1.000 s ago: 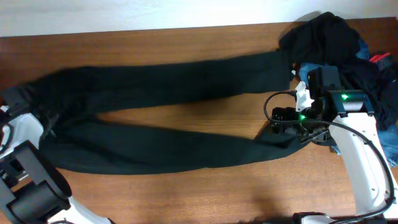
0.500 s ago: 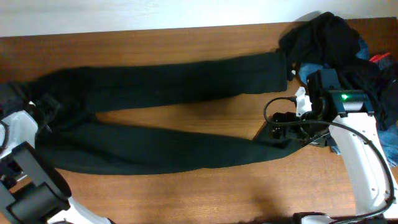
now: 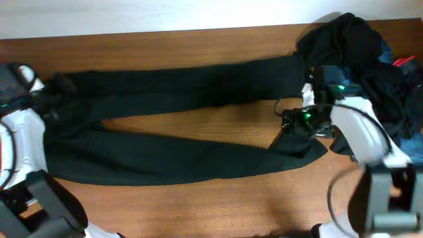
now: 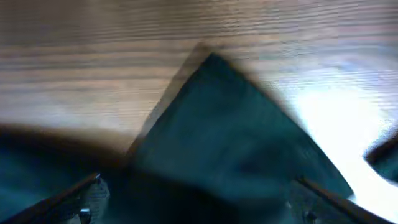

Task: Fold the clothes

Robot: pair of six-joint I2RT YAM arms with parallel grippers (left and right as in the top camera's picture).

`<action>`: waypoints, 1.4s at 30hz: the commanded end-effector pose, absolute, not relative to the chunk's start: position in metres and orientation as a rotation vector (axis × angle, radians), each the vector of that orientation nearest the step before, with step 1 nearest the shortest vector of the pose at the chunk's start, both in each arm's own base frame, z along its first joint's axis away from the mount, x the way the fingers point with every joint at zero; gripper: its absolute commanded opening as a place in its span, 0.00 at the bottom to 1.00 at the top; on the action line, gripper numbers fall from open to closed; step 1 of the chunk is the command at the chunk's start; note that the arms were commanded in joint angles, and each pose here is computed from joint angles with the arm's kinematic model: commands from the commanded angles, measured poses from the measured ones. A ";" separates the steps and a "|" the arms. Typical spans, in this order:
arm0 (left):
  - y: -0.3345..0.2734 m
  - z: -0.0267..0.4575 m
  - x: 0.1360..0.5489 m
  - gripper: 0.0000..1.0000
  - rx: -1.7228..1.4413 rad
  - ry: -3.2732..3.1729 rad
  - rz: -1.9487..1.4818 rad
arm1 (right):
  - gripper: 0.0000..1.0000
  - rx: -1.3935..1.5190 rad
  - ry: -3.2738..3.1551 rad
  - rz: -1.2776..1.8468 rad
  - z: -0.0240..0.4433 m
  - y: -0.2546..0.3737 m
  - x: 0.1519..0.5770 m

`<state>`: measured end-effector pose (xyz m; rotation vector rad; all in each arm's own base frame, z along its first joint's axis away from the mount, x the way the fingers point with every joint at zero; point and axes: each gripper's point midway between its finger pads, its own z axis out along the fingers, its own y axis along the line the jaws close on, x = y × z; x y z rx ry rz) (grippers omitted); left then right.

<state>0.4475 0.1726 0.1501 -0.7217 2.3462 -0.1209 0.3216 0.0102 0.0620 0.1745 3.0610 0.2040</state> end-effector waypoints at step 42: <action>0.080 0.167 0.477 0.99 -0.284 2.394 -0.141 | 0.27 -0.143 3.014 0.104 0.003 0.002 0.340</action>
